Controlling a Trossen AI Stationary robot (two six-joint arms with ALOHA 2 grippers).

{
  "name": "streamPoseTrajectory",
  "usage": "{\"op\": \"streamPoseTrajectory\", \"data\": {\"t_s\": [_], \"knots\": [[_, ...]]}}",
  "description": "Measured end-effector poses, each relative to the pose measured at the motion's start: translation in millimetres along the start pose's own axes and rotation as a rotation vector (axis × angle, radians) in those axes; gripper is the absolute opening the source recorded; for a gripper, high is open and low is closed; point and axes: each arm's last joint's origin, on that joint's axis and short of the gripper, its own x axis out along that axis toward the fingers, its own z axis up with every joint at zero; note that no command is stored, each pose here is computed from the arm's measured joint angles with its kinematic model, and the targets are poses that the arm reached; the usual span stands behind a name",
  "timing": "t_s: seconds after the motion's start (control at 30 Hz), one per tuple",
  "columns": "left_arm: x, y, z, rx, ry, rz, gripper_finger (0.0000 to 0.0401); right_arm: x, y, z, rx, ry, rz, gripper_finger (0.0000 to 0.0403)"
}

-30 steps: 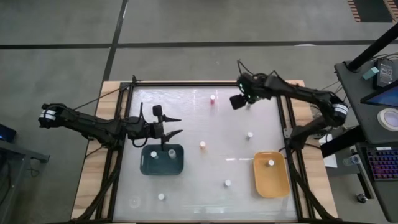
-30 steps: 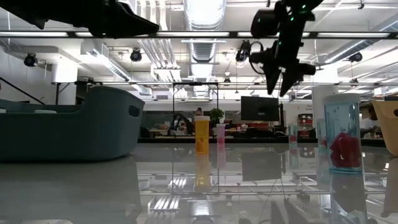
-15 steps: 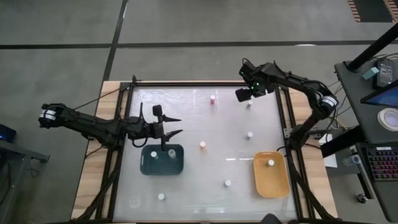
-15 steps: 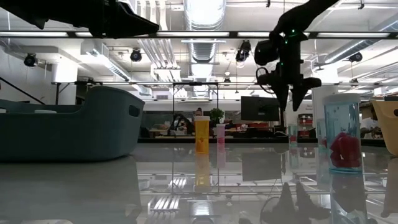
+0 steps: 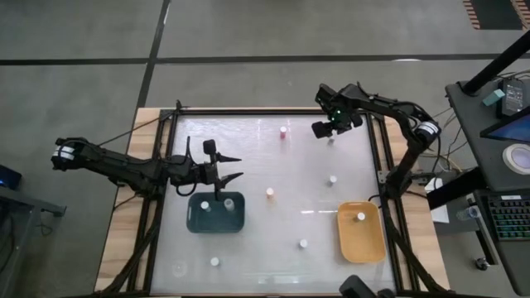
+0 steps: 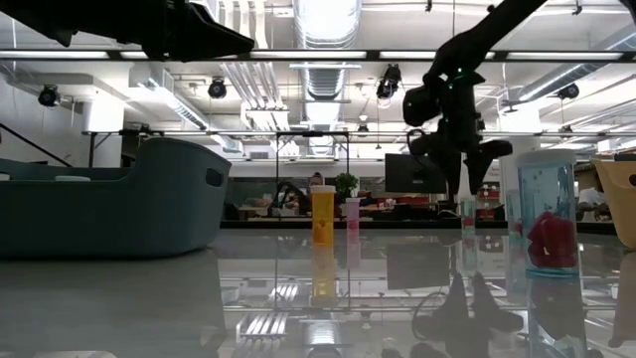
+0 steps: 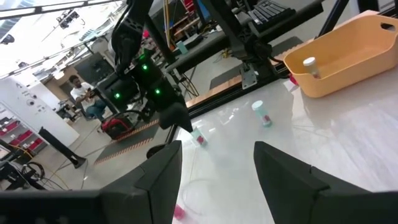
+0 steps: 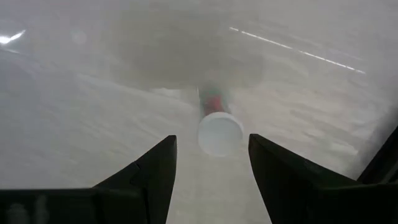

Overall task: Pick and place medicine bottles into bin by pill shape (circle, oval)
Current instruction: Put the blue bottled capsules into the yellow bin

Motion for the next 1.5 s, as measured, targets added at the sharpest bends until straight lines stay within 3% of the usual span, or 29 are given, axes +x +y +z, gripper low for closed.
{"op": "streamPoseTrajectory", "data": {"t_s": [0.57,1.03,1.5], "knots": [[0.0,0.0,0.0,0.0,0.0,0.0,0.0184,16.0,2.0,6.6,-0.011,0.024,-0.029,0.0189],[0.0,0.1,0.0,0.01,0.0,0.0,0.0184,16.7,2.1,7.0,-0.008,0.017,-0.026,0.0111],[0.0,0.0,0.0,0.01,0.0,0.0,0.0184,13.7,2.2,6.9,-0.007,0.007,-0.022,0.0112]]}}
